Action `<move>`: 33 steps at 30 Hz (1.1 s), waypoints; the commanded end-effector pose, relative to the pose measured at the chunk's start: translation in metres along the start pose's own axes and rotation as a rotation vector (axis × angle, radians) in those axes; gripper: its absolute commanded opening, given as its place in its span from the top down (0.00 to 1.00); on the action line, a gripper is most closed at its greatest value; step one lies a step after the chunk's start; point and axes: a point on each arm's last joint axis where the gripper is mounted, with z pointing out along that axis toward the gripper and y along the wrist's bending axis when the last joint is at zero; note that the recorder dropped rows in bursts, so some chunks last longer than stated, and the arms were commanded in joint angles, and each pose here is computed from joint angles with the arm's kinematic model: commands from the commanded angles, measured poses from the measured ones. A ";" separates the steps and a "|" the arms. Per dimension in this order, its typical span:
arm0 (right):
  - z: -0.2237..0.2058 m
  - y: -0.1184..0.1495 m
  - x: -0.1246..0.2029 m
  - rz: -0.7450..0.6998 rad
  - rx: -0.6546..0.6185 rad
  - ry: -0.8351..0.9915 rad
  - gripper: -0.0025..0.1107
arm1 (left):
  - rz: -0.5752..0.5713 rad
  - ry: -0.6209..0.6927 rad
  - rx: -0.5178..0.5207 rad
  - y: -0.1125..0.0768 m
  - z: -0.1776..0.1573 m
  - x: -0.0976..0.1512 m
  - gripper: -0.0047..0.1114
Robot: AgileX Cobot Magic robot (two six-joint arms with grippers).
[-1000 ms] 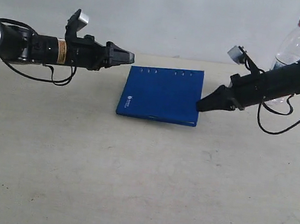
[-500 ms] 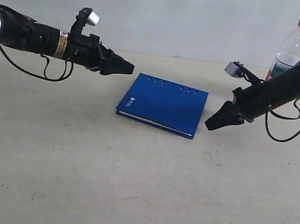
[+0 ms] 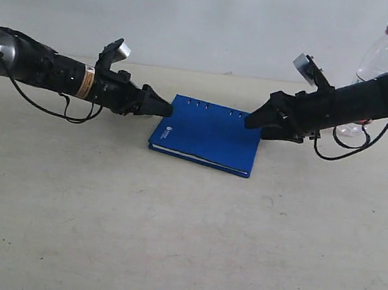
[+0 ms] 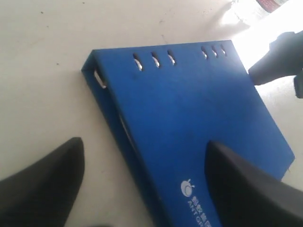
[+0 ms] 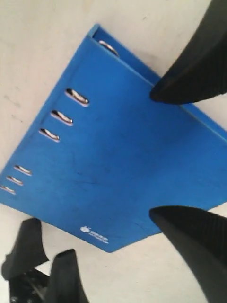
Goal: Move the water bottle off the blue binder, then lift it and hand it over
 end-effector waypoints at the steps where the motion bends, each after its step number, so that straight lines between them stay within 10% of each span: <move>1: -0.001 -0.002 -0.005 0.109 0.048 -0.037 0.47 | -0.007 0.000 0.014 -0.004 0.002 -0.002 0.38; 25: 0.025 0.051 0.000 -0.096 -0.272 0.024 0.47 | -0.006 0.036 0.204 -0.021 0.000 0.001 0.38; 33: 0.028 0.031 -0.013 0.039 -0.051 -0.111 0.96 | 0.019 0.046 0.278 -0.027 -0.002 0.002 0.38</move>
